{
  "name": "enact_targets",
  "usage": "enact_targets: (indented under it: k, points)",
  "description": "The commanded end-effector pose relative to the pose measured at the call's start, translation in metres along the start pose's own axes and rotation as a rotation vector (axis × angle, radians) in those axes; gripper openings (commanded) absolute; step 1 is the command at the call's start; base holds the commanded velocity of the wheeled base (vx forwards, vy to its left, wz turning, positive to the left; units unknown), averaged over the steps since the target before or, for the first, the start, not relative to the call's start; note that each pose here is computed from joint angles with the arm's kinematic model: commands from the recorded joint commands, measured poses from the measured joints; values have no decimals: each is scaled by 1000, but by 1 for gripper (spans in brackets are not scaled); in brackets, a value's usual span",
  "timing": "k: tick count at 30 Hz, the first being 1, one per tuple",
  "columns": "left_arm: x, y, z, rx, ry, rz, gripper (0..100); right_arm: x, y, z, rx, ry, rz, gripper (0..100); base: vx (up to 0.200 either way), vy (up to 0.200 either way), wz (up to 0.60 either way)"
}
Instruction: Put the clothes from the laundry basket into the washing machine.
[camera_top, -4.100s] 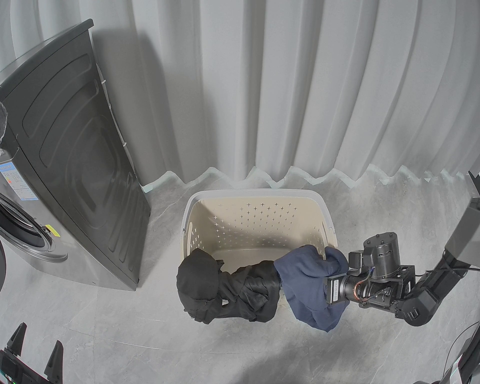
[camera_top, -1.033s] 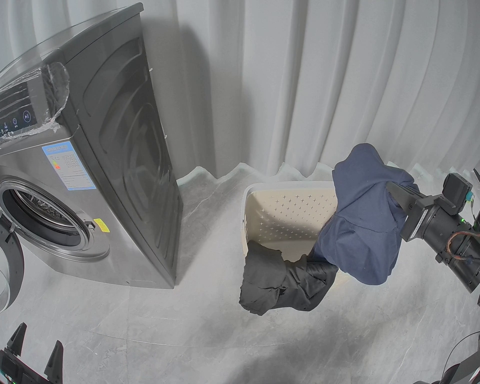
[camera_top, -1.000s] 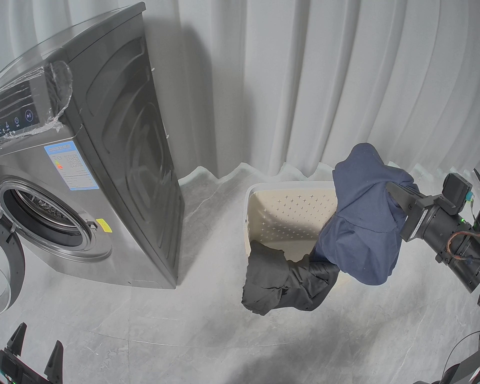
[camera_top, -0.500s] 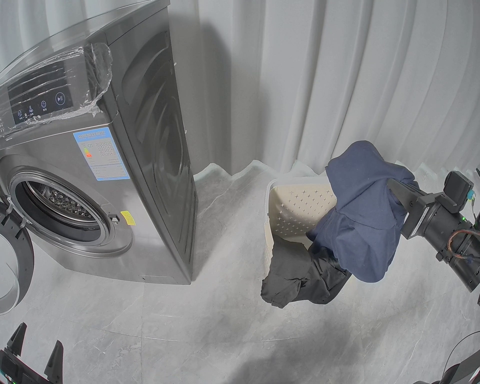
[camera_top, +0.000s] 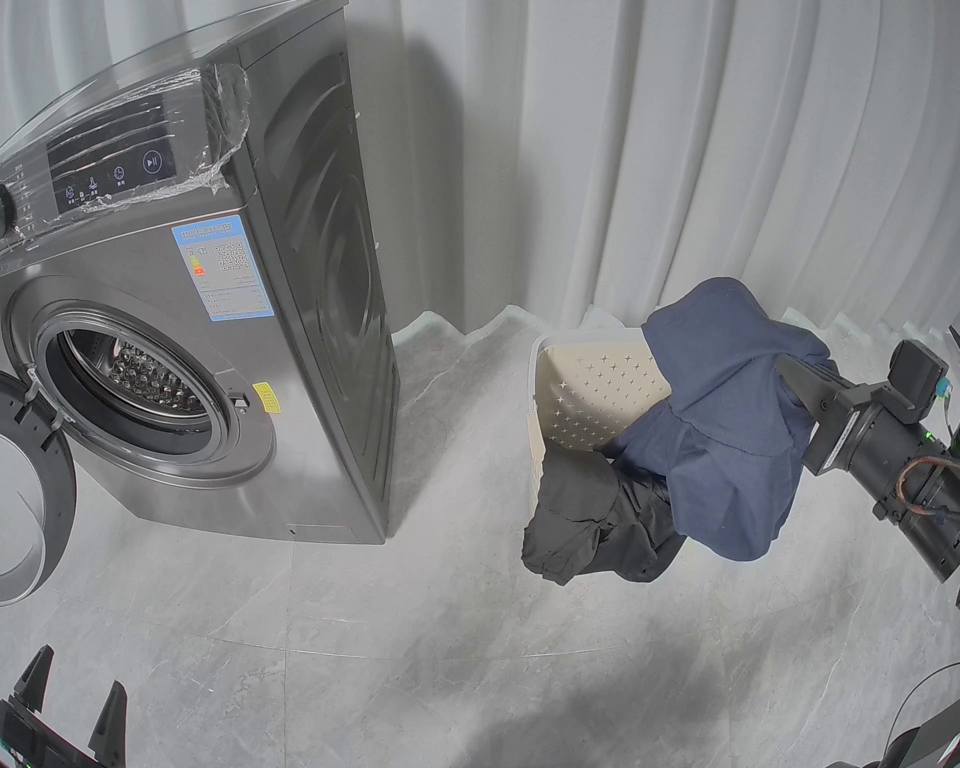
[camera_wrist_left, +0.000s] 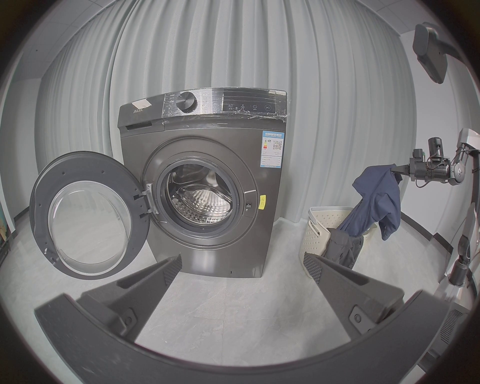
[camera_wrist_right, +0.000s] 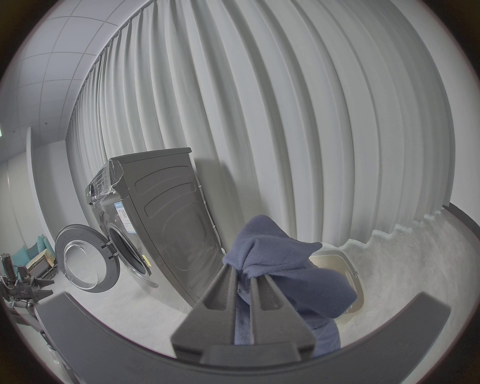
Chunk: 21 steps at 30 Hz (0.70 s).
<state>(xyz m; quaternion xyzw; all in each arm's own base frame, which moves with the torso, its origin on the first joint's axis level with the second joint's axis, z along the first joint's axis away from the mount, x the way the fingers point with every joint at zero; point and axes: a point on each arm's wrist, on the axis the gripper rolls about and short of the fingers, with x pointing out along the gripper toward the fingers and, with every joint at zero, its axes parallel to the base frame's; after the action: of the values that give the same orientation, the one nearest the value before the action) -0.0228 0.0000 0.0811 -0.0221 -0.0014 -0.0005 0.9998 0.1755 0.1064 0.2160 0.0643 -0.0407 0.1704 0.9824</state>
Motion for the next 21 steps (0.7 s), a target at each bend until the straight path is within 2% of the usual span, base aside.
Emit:
enact_targets:
  k: [1,21]
  points:
    - [0,0,-5,0,1,-1,100,1,0,1,1,-4,2,0,0,200,0]
    - [0,0,-5,0,3,-1,100,0,2,6,7,-32,18,0,0,200,0]
